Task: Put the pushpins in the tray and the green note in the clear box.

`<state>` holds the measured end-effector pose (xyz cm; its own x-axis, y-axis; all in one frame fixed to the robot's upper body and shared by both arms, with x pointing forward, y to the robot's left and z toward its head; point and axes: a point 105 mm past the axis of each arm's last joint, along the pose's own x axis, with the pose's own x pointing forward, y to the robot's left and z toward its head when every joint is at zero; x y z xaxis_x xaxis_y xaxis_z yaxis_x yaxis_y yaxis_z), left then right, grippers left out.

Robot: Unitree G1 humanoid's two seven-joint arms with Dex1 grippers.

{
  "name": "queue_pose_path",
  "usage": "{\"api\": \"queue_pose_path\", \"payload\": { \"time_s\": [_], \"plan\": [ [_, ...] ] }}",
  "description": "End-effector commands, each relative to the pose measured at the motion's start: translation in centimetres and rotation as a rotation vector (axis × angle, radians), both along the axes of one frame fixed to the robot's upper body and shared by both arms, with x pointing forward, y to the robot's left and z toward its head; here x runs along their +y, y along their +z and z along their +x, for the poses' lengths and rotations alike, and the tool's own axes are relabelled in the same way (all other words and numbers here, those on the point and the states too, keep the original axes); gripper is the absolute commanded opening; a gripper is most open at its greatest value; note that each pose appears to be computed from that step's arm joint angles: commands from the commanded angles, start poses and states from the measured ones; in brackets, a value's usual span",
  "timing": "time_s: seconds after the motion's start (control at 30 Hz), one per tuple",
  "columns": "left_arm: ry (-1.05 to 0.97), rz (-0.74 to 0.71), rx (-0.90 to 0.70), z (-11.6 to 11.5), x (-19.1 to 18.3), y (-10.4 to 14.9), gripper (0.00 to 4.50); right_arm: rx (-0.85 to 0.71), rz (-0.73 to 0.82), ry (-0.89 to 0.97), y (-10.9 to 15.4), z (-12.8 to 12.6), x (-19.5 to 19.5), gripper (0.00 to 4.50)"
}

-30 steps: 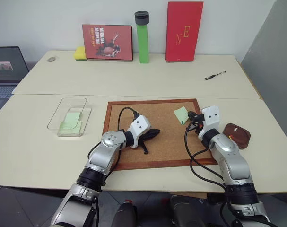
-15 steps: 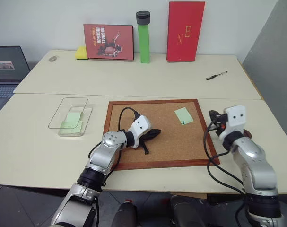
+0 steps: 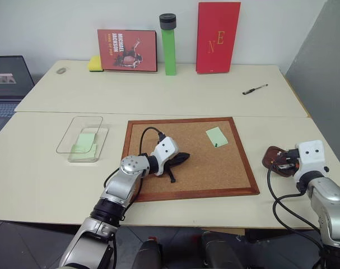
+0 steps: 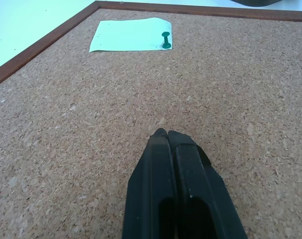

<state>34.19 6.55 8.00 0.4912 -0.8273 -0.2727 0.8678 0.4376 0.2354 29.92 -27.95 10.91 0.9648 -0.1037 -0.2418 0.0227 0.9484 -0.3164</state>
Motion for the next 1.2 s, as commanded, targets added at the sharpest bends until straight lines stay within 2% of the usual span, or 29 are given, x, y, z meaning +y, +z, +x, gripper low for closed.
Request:
{"api": "queue_pose_path", "payload": {
  "time_s": [0.03, 0.23, 0.4, 0.5, 0.63, 0.83, 1.2],
  "plan": [
    [0.008, 0.043, 0.043, -0.3, 0.4, -1.5, 0.0, 0.004, -0.019, -0.006, 0.2, 0.1, -0.1, 1.43],
    [0.012, 0.043, 0.042, -0.2, 0.5, -1.5, 0.0, -0.018, -0.014, -0.006, 0.8, 0.2, -0.1, 2.79],
    [0.015, 0.041, 0.042, -0.2, 0.6, -1.5, 0.0, -0.129, -0.041, 0.024, 4.1, 0.6, 0.5, 3.76],
    [0.018, 0.04, 0.041, -0.1, 0.6, -1.4, 0.0, -0.188, 0.006, 0.129, 5.6, 0.9, 2.9, 4.46],
    [0.02, 0.039, 0.041, -0.1, 0.6, -1.4, 0.0, -0.204, 0.104, 0.314, 5.5, 1.0, 7.3, 4.46],
    [0.017, 0.037, 0.04, 0.0, 0.4, -1.3, 0.0, -0.175, 0.223, 0.443, 2.6, 2.1, 12.6, 4.46],
    [0.022, 0.042, 0.038, -0.1, 0.7, -1.3, 0.0, -0.153, 0.256, 0.519, 0.1, 4.0, 16.2, 4.46]
  ]
}}
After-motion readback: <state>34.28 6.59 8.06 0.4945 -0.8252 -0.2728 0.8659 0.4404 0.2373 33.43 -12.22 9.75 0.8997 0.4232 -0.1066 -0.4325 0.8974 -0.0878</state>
